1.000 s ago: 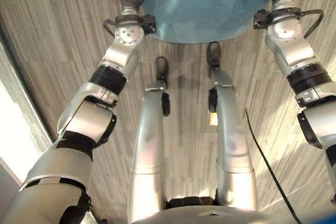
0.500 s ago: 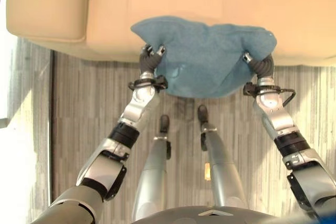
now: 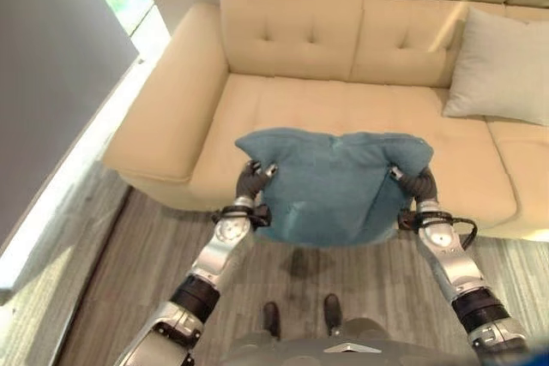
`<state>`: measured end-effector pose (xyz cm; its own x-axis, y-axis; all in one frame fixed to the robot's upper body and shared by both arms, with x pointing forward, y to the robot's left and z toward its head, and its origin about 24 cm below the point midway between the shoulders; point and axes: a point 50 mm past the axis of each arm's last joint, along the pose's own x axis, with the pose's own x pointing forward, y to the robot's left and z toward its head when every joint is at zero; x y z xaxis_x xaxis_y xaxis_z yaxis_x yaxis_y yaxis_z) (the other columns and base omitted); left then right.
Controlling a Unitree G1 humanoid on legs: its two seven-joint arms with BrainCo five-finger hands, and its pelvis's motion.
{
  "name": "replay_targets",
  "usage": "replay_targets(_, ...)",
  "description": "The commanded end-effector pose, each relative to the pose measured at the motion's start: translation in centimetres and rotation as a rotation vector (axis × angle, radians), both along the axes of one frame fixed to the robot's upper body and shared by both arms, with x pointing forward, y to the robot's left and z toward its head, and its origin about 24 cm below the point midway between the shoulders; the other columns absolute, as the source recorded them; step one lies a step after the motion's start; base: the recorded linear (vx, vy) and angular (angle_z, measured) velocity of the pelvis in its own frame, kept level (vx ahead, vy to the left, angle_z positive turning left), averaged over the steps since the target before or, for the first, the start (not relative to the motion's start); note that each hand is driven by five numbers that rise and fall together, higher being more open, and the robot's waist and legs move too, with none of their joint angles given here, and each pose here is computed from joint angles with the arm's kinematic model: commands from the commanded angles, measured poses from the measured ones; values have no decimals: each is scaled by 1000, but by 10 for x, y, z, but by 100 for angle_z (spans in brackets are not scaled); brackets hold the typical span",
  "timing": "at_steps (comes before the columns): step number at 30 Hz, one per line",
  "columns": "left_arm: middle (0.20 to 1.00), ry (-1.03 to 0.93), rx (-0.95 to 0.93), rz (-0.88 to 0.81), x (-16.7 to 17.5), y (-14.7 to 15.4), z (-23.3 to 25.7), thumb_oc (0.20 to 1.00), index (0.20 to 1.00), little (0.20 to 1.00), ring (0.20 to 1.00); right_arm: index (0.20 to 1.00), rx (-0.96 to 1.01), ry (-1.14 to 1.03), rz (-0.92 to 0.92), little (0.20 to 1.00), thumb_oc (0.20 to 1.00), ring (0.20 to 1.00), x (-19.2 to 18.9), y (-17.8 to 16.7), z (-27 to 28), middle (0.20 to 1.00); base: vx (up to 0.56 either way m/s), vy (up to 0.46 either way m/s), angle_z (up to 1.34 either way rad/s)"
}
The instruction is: Pick up all the scattered cushions and arrange them neatly on the sofa.
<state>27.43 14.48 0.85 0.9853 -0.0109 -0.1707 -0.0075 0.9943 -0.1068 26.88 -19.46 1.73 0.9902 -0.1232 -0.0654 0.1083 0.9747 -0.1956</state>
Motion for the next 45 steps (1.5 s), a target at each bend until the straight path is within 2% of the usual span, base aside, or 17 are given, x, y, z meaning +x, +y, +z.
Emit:
replay_targets(1,200,-211,-54,-121,16,-29,43,200,200,200,200,200,29,-219,81,200,200,200,20,14,46,200,178,329,-123)
replay_targets(8,200,-174,-57,-31,10,-6,34,200,200,200,200,200,9,-222,107,200,200,200,21,15,49,200,220,61,-63)
replay_targets(11,200,-117,-105,-65,7,-18,21,200,200,200,200,200,-17,-215,32,200,200,200,12,-10,47,200,255,-304,94)
replay_targets(13,200,-106,-112,-69,7,-21,20,200,200,200,200,200,-4,-216,17,200,200,200,10,-12,47,200,144,-192,71)
replay_targets(16,200,-130,-100,-86,9,-27,26,200,200,200,200,200,-4,-216,22,200,200,200,13,-7,47,200,328,80,-14)
replay_targets(27,200,-186,-75,-54,14,-14,39,200,200,200,200,200,45,-232,108,200,200,200,27,21,53,200,118,128,-39)
replay_targets(37,200,-182,-63,-48,15,-12,37,200,200,200,200,200,33,-236,116,200,200,200,29,17,56,200,124,-53,7)
replay_targets(45,200,-146,-104,-102,13,-25,30,200,200,200,200,200,24,-230,42,200,200,200,18,-7,53,200,69,-211,42)
